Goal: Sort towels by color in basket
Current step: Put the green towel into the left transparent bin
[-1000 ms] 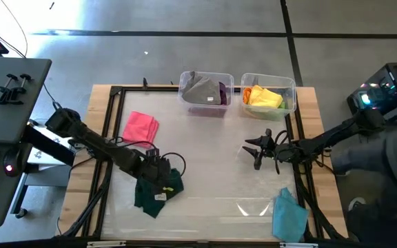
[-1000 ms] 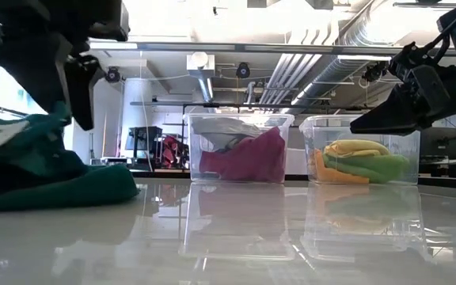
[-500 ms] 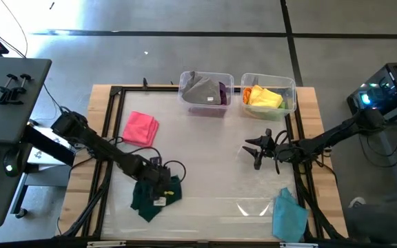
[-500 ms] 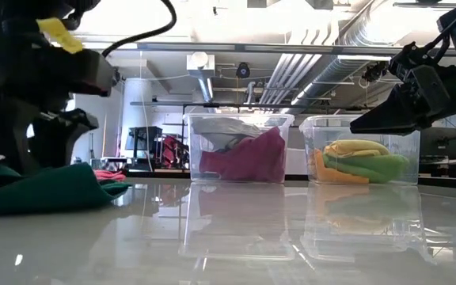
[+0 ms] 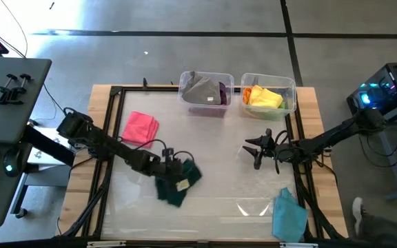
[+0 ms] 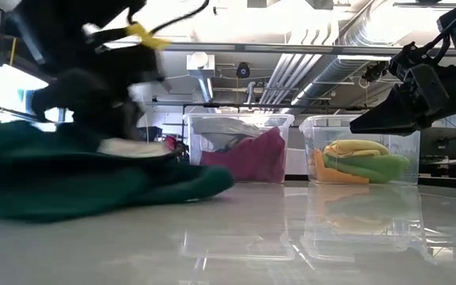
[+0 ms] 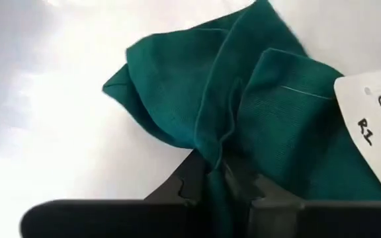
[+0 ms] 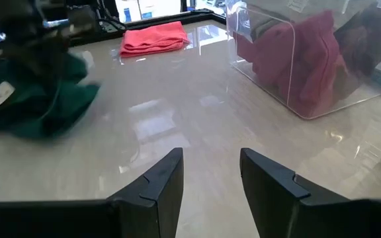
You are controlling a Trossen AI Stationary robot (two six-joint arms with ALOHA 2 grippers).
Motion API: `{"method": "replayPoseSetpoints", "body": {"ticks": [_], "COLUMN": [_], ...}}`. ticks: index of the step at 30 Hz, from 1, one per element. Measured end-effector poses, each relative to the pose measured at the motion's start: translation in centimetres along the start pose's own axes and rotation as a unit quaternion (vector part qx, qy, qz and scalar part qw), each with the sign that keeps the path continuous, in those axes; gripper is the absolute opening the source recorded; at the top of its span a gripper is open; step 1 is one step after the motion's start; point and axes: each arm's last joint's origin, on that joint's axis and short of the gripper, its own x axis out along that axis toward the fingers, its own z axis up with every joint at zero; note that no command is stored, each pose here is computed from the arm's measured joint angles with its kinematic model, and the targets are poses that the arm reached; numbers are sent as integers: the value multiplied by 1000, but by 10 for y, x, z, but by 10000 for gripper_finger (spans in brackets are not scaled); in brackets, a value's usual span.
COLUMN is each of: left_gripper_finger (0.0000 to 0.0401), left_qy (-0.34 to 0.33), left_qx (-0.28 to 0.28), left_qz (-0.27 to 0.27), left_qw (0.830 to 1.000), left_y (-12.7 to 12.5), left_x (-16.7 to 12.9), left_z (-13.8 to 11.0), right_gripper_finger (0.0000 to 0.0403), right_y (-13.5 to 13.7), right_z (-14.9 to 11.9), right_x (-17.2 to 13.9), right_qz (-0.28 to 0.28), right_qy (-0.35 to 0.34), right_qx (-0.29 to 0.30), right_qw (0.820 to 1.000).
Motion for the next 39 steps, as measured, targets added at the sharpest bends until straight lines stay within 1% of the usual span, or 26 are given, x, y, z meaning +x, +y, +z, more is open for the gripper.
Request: {"method": "replayPoseSetpoints", "body": {"ticks": [2,4,7,11,13,16,18,20,21,22,23,25,28,29,31,34,39], "left_gripper_finger": [23,18,7,5,6,6,6,6,6,6,6,6,6,6,6,6,6], "left_qy": [-18,-44,-82,-140,-165,-190,-204,-220,-228,-236,-242,-254,-256,-255,-246,-221,-176], "left_qx": [29,60,100,135,153,186,202,198,189,180,166,127,60,51,55,41,20], "left_qz": [43,84,145,199,231,295,340,383,399,407,410,400,358,335,296,271,245], "left_qw": [998,994,981,961,947,918,895,875,868,864,864,872,896,906,921,936,953], "left_y": [8,17,35,65,83,113,136,162,177,191,206,234,273,283,300,312,315], "left_x": [-4,-9,-21,-46,-60,-76,-83,-88,-90,-91,-91,-87,-72,-65,-49,-22,14], "left_z": [15,37,77,133,156,181,192,198,199,199,197,191,176,170,159,148,135], "right_gripper_finger": [144,144,144,144,144,144,144,144,144,144,144,144,144,144,144,144,144], "right_y": [0,0,0,0,0,0,0,0,-1,-1,-1,-1,-1,-1,-1,-1,-2], "right_z": [0,0,0,0,0,0,0,0,0,0,0,0,0,0,0,-1,-2], "right_x": [0,0,0,0,0,0,0,0,0,0,0,0,0,0,0,0,0], "right_qz": [0,0,0,0,0,0,-3,-9,-12,-14,-16,-16,-16,-16,-16,-18,-20], "right_qy": [0,0,0,0,-1,-1,-3,-4,-5,-5,-6,-6,-6,-6,-4,0,6], "right_qx": [0,0,1,2,3,8,13,12,11,11,11,11,10,10,9,8,3], "right_qw": [1000,1000,1000,1000,1000,1000,1000,1000,1000,1000,1000,1000,1000,1000,1000,1000,1000]}}
